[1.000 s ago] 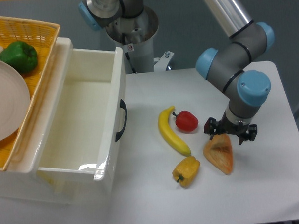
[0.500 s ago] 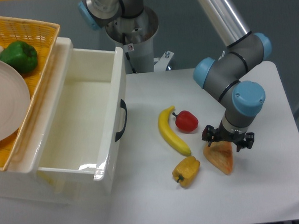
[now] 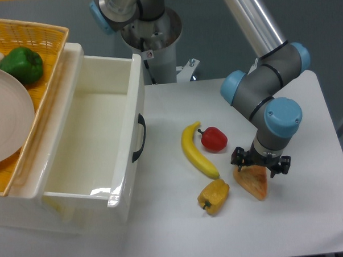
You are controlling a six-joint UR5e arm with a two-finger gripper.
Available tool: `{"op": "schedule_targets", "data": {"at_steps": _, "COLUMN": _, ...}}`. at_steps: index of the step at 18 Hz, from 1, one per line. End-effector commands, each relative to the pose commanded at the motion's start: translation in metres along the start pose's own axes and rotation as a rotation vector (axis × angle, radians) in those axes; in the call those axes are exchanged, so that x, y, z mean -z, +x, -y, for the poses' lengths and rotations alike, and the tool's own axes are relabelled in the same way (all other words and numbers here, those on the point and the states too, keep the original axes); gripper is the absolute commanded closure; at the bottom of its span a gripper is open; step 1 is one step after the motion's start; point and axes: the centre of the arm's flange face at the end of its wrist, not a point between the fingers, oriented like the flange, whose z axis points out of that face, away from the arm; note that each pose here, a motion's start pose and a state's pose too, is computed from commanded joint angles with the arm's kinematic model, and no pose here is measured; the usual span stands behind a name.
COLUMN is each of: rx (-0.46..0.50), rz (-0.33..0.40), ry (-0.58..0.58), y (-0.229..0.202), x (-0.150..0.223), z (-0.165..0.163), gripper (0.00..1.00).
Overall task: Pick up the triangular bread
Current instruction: 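Close the gripper on the bread slice's tip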
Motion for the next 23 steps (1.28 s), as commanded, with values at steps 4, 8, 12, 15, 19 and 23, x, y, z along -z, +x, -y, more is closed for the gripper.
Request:
{"op": "schedule_targets", "data": {"at_steps": 4, "rx": 0.002, "rz": 0.005, "ry": -0.019, "y": -0.001, "x": -0.005, "z": -0.002, "gripper": 0.04}}
{"op": "schedule_targets", "data": {"at_steps": 8, "rx": 0.002, "rz": 0.004, "ry": -0.024, "y": -0.001, "x": -0.008, "z": -0.001, "gripper": 0.09}}
{"op": "schedule_targets", "data": {"at_steps": 12, "rx": 0.007, "rz": 0.003, "ry": -0.023, "y": -0.001, "x": -0.007, "z": -0.002, "gripper": 0.48}}
{"op": "schedule_targets", "data": {"at_steps": 15, "rx": 0.008, "rz": 0.005, "ry": -0.019, "y": -0.001, "x": -0.004, "z": -0.002, "gripper": 0.89}}
{"op": "schedule_targets", "data": {"at_steps": 19, "rx": 0.014, "rz": 0.013, "ry": -0.009, "y": -0.007, "x": 0.004, "z": -0.003, "gripper": 1.00}}
{"op": "schedule_targets", "data": {"at_steps": 23, "rx": 0.014, "rz": 0.039, "ry": 0.009, "y": -0.008, "x": 0.037, "z": -0.003, "gripper": 1.00}}
